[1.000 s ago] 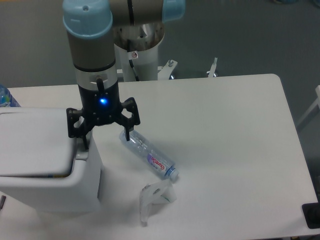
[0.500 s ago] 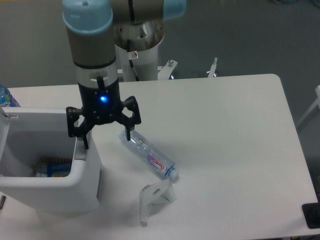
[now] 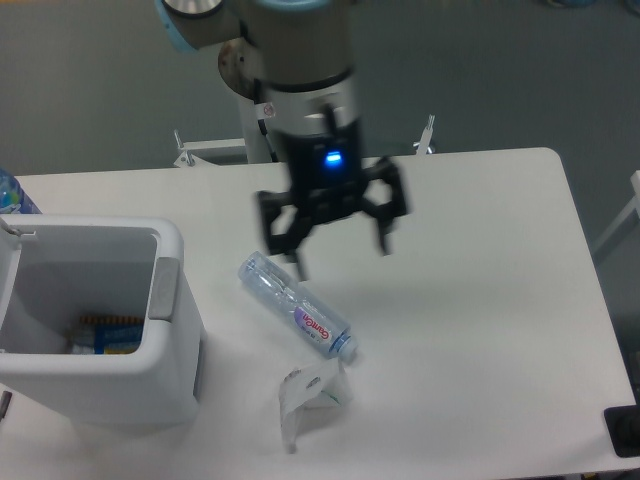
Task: Open the trash can
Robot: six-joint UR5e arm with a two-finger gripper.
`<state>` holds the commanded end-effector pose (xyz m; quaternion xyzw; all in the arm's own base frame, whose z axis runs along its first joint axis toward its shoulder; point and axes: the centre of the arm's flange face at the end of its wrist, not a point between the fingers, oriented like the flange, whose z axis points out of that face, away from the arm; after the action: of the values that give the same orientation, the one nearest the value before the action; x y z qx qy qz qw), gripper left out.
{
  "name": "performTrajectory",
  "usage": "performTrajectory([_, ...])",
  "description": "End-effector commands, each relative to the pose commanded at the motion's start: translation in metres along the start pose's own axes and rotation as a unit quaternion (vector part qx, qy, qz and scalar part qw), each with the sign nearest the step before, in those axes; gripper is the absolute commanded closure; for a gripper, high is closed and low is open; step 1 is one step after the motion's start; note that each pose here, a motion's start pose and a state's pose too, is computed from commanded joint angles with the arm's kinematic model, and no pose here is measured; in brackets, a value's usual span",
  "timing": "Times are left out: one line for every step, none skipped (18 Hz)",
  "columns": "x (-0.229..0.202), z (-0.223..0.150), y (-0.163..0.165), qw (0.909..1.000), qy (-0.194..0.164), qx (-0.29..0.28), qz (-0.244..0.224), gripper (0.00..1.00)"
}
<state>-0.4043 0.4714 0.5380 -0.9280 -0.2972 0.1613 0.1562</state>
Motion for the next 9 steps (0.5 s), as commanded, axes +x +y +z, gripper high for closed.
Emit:
performTrajectory([-0.009,0.004,0.003,0.9995,-0.015,-0.011,0.027,0.00])
performTrajectory([-0.016,0.010,0.008,0.9973,-0.029,-0.027,0.061,0.00])
performTrajectory([-0.026,0.013,0.011,0.9943,-0.043,-0.039,0.090,0.00])
performTrajectory([-0.035,0.015,0.013,0.9912,-0.051,-0.046,0.113,0.00])
performTrajectory([-0.044,0.019,0.017,0.9891,-0.051,-0.054,0.127,0.00])
performTrajectory([-0.052,0.026,0.023,0.9879,-0.049,-0.063,0.133,0.00])
performTrajectory([-0.059,0.032,0.029,0.9870,-0.045,-0.070,0.137,0.00])
performTrajectory([-0.068,0.033,0.033,0.9861,-0.046,-0.074,0.142,0.00])
performTrajectory([-0.075,0.034,0.035,0.9850,-0.048,-0.077,0.147,0.00])
